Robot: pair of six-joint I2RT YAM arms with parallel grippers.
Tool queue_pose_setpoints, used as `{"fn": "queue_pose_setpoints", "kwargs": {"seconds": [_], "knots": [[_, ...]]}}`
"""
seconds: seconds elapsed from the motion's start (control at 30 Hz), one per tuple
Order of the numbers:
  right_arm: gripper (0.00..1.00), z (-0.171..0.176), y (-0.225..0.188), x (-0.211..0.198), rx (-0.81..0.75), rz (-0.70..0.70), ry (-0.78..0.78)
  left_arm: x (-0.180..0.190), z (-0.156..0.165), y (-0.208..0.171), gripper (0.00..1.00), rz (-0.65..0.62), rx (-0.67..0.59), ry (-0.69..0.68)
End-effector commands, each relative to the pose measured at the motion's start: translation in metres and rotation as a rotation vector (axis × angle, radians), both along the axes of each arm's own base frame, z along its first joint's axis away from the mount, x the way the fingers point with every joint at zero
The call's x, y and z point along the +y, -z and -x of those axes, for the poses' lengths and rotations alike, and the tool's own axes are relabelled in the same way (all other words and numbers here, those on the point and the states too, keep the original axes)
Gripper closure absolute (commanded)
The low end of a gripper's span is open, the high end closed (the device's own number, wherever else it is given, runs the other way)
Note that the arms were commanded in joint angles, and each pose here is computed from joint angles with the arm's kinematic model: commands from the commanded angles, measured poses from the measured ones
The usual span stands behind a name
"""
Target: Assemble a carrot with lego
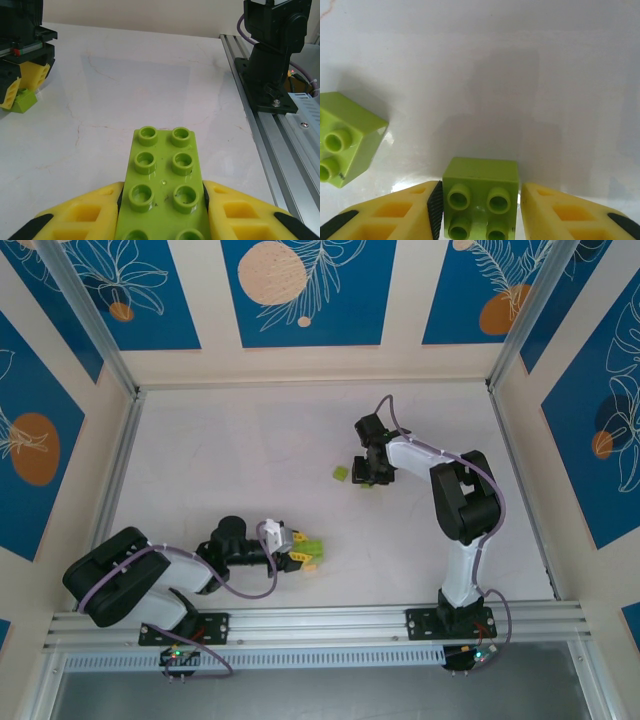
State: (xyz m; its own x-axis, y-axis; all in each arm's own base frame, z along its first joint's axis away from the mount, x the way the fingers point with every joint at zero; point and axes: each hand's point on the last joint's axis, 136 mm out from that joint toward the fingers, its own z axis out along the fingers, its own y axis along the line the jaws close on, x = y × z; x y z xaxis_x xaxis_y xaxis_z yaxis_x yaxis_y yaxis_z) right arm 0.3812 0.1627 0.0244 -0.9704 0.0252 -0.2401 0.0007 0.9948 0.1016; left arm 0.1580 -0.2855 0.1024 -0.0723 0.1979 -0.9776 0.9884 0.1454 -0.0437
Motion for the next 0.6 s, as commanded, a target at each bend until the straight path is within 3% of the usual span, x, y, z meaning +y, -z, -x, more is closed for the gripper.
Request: {"fn": "queue_pose_setpoints", "kwargs": {"seconds": [0.0,0.27,0.57], "knots": [[0.54,0.0055,0.0109,-0.0012,0.040,-0.003,-0.006,-0.0010,-0.0016,0.0049,0.77,-0.019,0.008,0.007],[0.57,0.0045,0.0091,-0.0010,0.035,-0.004,-0.007,-0.0008,-0.0017,0.0050,0.78,-0.019,0.008,0.005],[0.54,0.0033,0.0049,0.0025,0.026,-0.027,-0.015,-0.0009,-0.0021,0.0061,0.78,-0.024,0.011,0.004]]}}
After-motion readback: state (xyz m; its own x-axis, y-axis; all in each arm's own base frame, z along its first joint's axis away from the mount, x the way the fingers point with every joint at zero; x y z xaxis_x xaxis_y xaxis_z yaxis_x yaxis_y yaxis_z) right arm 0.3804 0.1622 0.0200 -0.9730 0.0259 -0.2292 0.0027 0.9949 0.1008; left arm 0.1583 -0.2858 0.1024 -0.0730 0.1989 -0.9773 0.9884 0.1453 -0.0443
